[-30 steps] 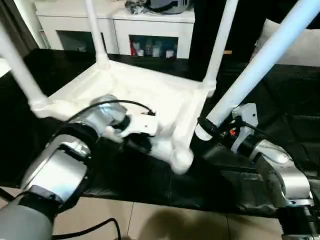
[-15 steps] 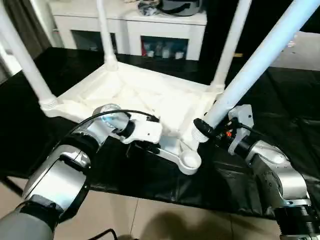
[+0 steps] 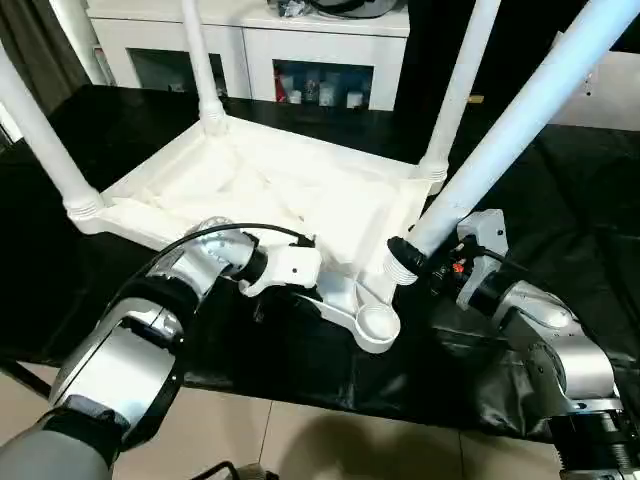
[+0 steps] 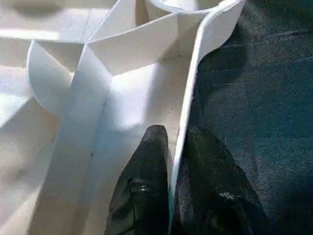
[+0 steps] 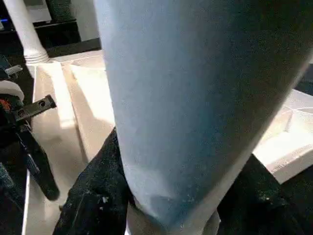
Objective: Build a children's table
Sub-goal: Rotate table base
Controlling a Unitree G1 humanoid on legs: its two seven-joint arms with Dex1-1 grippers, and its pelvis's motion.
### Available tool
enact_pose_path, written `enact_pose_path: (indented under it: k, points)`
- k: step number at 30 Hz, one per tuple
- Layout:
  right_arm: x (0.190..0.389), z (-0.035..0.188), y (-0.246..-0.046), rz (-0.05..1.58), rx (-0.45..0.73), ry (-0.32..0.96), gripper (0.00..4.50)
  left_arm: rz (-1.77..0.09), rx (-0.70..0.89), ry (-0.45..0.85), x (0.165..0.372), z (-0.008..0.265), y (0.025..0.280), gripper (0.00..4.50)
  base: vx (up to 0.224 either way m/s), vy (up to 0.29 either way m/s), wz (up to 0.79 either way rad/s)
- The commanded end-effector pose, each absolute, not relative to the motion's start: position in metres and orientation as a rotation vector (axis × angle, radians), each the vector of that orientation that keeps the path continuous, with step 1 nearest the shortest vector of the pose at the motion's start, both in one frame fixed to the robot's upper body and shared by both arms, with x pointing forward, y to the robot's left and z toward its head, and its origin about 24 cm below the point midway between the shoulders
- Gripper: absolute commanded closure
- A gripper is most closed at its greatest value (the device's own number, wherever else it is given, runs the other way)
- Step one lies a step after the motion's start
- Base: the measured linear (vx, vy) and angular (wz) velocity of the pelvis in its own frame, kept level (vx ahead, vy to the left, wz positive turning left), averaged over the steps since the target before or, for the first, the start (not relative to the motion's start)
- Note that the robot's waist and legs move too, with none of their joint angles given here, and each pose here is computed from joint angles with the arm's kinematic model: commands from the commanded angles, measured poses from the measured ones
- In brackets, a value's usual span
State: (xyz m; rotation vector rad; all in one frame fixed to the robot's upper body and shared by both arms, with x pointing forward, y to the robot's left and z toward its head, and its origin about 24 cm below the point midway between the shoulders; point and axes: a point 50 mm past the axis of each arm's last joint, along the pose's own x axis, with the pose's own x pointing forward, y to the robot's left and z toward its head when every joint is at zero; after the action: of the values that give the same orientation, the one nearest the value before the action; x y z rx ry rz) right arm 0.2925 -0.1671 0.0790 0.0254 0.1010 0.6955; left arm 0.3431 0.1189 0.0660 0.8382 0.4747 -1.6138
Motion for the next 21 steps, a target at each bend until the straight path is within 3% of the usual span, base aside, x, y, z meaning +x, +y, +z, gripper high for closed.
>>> enact_pose_path:
  k: [1, 8, 10, 17, 19, 20, 21]
  points:
    - [0.292, 0.084, -0.166, 0.71, 0.021, 0.077, 2.59, -1.588, 0.779, 0.648, 0.336, 0.047, 0.133, 4.14, 0.0, 0.0, 0.0]
    - [0.295, 0.088, -0.16, 0.721, 0.023, 0.077, 2.59, -1.373, 0.476, 0.71, 0.347, 0.048, 0.122, 4.35, 0.0, 0.0, 0.0]
    - [0.295, 0.088, -0.154, 0.738, 0.027, 0.083, 2.59, -1.226, 0.339, 0.755, 0.349, 0.041, 0.116, 4.35, 0.0, 0.0, 0.0]
    - [0.296, 0.087, -0.149, 0.742, 0.032, 0.102, 2.59, -1.078, 0.216, 0.79, 0.348, 0.031, 0.105, 4.49, 0.0, 0.0, 0.0]
    - [0.297, 0.086, -0.148, 0.737, 0.023, 0.11, 2.59, -1.138, 0.25, 0.654, 0.343, 0.029, 0.091, 4.49, 0.0, 0.0, 0.0]
    - [0.297, 0.086, -0.148, 0.737, 0.023, 0.11, 2.59, -1.138, 0.25, 0.654, 0.343, 0.029, 0.091, 4.5, 0.0, 0.0, 0.0]
    - [0.299, 0.085, -0.149, 0.73, 0.013, 0.116, 2.59, -1.21, 0.327, 0.575, 0.337, 0.027, 0.089, 4.5, 0.0, 0.0, 0.0]
